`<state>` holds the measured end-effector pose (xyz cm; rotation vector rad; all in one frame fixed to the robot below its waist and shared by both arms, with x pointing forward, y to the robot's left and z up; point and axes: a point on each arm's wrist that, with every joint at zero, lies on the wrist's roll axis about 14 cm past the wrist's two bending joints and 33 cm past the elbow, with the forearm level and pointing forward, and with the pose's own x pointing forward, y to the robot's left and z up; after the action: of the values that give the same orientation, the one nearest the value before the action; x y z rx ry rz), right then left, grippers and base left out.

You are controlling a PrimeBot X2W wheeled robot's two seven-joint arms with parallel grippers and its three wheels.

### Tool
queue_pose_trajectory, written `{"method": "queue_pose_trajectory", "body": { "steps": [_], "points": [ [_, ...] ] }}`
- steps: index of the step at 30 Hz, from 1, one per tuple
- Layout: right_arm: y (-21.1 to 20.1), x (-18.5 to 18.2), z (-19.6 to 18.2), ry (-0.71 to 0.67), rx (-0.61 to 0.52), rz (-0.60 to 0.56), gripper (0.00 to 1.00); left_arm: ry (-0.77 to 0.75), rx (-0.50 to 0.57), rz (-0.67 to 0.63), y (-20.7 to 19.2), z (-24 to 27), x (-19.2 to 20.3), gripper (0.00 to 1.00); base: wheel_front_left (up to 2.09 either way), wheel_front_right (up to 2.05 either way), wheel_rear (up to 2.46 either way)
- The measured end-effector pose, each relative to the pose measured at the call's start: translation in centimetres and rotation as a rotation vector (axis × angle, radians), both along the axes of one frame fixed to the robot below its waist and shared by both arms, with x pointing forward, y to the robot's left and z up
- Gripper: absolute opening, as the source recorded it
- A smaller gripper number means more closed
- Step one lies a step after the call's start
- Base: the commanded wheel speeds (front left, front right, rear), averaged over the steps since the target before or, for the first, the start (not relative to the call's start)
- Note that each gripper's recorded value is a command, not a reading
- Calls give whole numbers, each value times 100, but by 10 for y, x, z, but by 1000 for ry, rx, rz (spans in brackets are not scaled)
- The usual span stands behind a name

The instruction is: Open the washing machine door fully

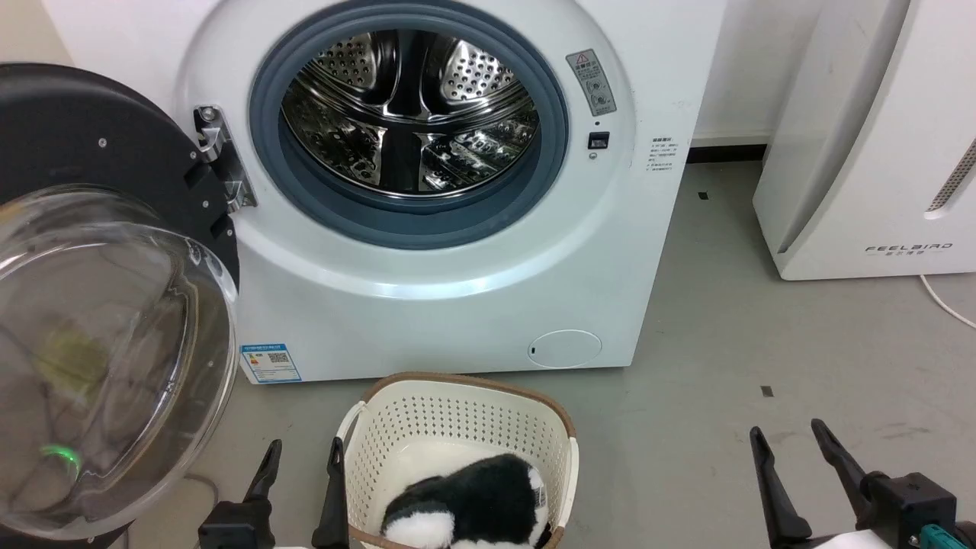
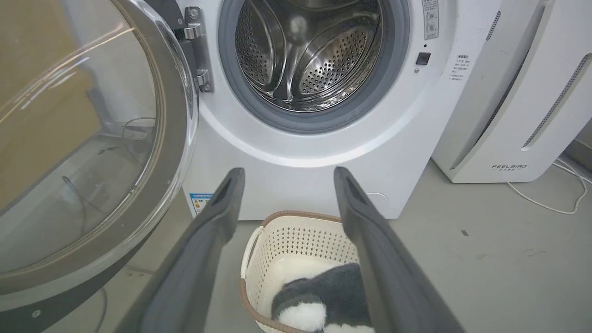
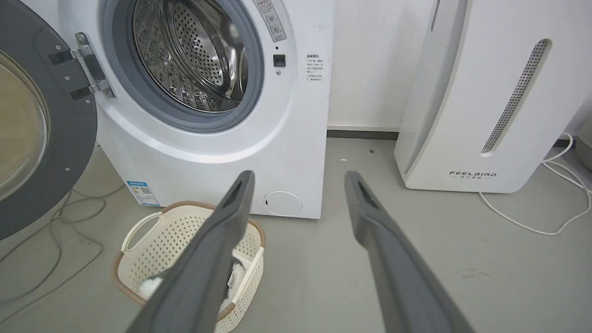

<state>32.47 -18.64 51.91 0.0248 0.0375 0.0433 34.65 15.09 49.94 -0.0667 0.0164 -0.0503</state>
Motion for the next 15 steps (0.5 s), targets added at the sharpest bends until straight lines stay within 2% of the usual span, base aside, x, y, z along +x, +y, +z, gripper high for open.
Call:
{"method": "queue_pose_trajectory", "body": {
  "steps": [5,6,15],
  "points": [
    [4,0,-1,2,2,10,100,10,-3,2,1,-3,0,100,0,0,0],
    [5,0,0,0,4,13,0,12,-6,3,1,-3,0,0,0,0,0],
    [5,1,-3,9,3,14,0,17,-8,3,1,-4,0,0,0,0,0]
  ]
}}
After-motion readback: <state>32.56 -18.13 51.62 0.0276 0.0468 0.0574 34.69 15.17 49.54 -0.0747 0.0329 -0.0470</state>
